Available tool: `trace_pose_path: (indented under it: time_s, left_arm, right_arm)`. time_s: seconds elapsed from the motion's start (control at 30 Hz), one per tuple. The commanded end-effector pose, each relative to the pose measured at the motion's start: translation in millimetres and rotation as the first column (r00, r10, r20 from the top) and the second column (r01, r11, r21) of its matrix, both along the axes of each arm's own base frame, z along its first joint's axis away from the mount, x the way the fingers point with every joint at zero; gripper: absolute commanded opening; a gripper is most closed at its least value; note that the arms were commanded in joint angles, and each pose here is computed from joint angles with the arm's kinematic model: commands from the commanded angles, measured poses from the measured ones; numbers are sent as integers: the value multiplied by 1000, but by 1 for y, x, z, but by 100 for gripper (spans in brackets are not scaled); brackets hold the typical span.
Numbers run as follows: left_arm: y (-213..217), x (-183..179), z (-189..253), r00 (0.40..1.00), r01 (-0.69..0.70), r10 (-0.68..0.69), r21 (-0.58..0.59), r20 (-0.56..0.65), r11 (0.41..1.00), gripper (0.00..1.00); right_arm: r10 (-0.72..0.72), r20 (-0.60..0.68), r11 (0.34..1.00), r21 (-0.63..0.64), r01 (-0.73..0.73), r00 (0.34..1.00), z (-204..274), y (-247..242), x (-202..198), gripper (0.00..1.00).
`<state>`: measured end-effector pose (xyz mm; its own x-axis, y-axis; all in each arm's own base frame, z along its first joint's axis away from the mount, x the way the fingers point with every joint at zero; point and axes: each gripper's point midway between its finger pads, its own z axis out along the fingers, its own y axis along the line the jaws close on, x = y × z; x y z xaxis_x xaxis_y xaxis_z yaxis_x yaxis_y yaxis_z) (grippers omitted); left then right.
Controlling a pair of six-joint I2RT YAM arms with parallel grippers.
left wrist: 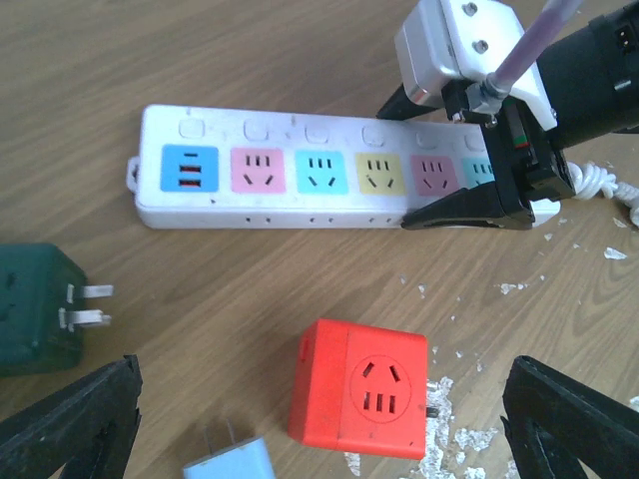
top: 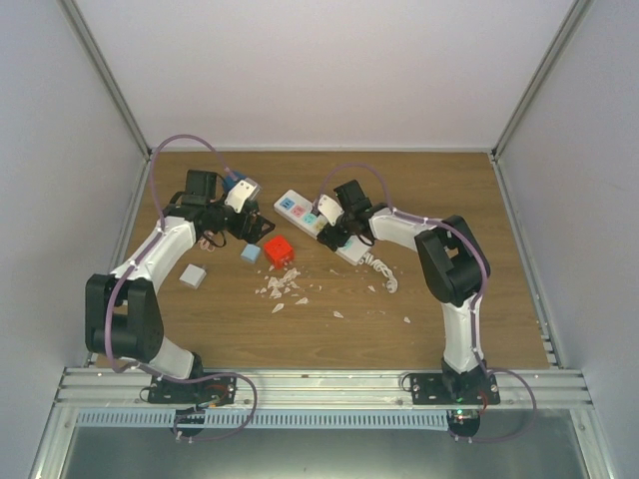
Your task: Pull the plug off the socket
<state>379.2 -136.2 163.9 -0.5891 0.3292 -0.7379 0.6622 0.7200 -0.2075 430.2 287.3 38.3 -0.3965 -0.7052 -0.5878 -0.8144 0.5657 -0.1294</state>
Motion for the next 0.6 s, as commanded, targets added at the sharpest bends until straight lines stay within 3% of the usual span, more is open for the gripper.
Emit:
trace_pose_path:
  time_s: [0.0, 0.17, 0.33, 0.57]
  left_arm:
    - [11, 11, 28, 991, -30, 23, 50, 134, 998, 99]
    - [12, 14, 35, 986, -52, 45, 40, 159, 998, 99]
    - [16, 24, 35, 982, -82, 71, 52, 174, 995, 99]
    - [23, 34, 31, 981, -124, 111, 74, 160, 990, 99]
  right_arm:
    - [-79, -70, 996, -51, 76, 994, -15, -28, -5, 77]
    - [-209, -101, 978, -49, 205, 973, -14, -83, -6, 60]
    - [-331, -115, 943, -68, 326, 936, -15, -145, -19, 60]
    - [-532, -153, 845, -43, 533, 833, -17, -219, -44, 67]
